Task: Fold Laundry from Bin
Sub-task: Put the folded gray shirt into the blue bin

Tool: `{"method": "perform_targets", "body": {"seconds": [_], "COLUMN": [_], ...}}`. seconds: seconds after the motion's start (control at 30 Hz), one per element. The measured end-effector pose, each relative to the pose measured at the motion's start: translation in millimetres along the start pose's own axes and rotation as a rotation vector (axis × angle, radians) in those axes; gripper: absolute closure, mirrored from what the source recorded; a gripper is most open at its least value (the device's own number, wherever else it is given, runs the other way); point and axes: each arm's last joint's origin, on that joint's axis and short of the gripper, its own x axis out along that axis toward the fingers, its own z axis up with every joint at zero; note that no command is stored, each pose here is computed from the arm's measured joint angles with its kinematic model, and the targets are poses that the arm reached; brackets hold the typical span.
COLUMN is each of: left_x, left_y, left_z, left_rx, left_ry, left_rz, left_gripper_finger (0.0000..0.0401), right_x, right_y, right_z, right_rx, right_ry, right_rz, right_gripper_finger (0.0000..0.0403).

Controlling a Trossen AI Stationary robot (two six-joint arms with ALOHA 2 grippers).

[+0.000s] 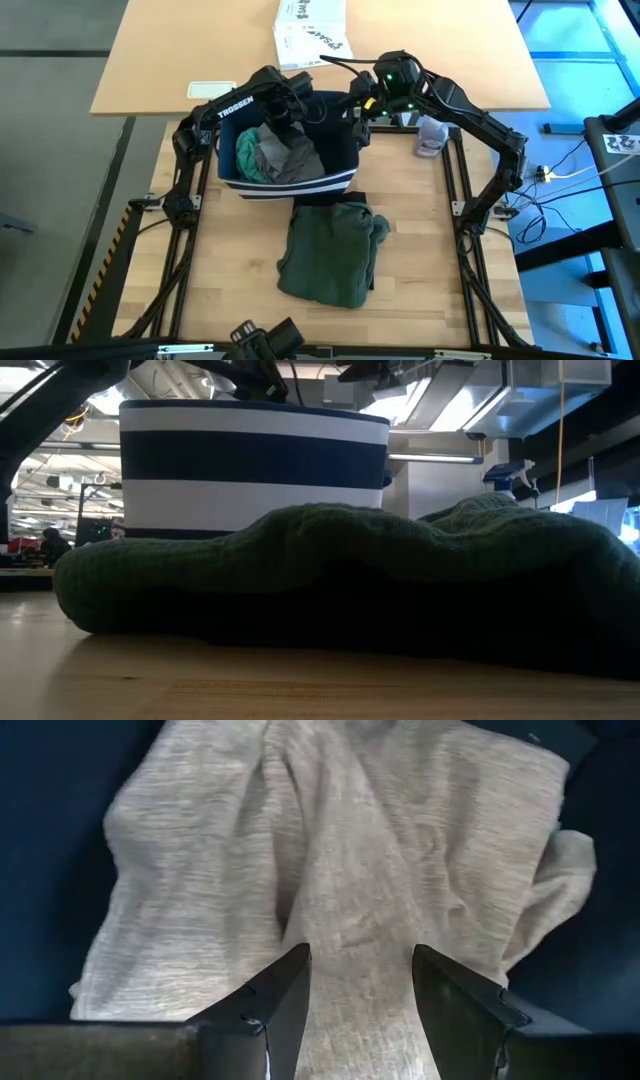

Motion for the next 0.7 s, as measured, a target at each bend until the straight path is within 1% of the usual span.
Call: {"method": "perform_targets", "body": {"seconds": [0.53,0.63,0.7], "left_x": [-1,5,13], "left_y": [11,11,11], "left_z": [1,4,7], "left_rx": [-0.058,-0.057,-0.058], "left_ry": [-0.013,0.010,0.033], "left_rz": [0.051,0.048,0.022], "left_gripper_finger": [0.0232,0.0232,0.0232], "right_x": [0,0,0], "right_y": [0,0,0], "right_z": [0,0,0], "right_rx": [0.001,0.001,0.001], "right_ry": [0.002,0.002,0.002], "right_rz": [0.000,0.000,0.001], "right_gripper_finger": [0.0178,0.0178,0.0178]}}
